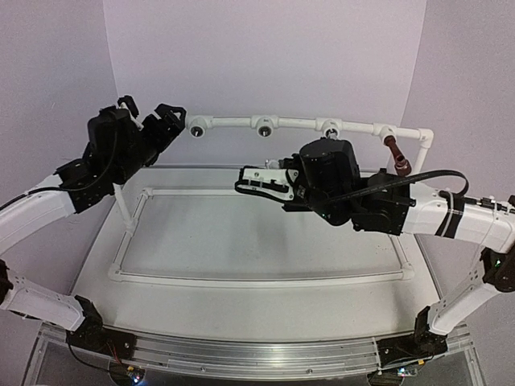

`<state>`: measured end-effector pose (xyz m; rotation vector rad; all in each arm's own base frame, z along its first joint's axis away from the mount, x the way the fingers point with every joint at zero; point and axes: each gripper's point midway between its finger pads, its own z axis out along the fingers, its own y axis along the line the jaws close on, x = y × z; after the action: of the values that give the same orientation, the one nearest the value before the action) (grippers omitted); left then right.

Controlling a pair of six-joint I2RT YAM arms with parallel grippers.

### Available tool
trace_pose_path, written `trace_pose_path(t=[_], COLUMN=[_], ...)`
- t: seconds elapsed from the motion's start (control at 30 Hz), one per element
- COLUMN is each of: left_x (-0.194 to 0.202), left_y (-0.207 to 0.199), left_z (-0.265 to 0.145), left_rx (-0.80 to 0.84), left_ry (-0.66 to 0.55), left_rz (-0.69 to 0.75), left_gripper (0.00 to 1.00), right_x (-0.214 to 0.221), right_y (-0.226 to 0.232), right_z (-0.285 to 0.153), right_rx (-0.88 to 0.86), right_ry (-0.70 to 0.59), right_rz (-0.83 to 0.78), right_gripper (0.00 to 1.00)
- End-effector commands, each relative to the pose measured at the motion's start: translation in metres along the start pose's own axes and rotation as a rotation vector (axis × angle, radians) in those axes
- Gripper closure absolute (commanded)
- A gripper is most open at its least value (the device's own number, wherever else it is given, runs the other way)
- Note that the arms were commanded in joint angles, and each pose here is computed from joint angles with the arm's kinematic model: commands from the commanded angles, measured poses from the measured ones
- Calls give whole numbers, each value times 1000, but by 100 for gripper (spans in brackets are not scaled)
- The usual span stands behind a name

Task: Install the water faucets
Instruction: Move the pipe with the faucet installed to the center of the board.

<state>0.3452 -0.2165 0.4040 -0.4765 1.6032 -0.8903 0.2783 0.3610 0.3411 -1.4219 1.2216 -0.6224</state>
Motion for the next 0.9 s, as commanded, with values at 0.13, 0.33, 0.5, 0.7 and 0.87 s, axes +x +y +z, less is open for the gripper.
trace_pose_path(t=[0.13, 0.33, 0.5, 0.7, 0.87], left_x=[13, -10, -4, 37, 36], left_y=[-52, -64, -78, -88, -91], left_z=[-82, -92, -63, -14, 14], left_rx=[227, 166, 158, 306, 437], left_ry=[429, 484, 555, 682, 706], left_rz=[346, 503, 718, 965, 976], left_gripper=[5, 10, 7, 6, 5], right_x=[13, 33, 42, 53, 43], right_y=[113, 149, 174, 184, 184], right_z=[-33, -32, -33, -42, -48], right_rx=[-526, -570, -611, -630, -672], right_ry=[17, 173, 258, 317, 299], right_rz=[356, 587, 689, 737, 792], right_gripper=[100, 100, 100, 100, 100])
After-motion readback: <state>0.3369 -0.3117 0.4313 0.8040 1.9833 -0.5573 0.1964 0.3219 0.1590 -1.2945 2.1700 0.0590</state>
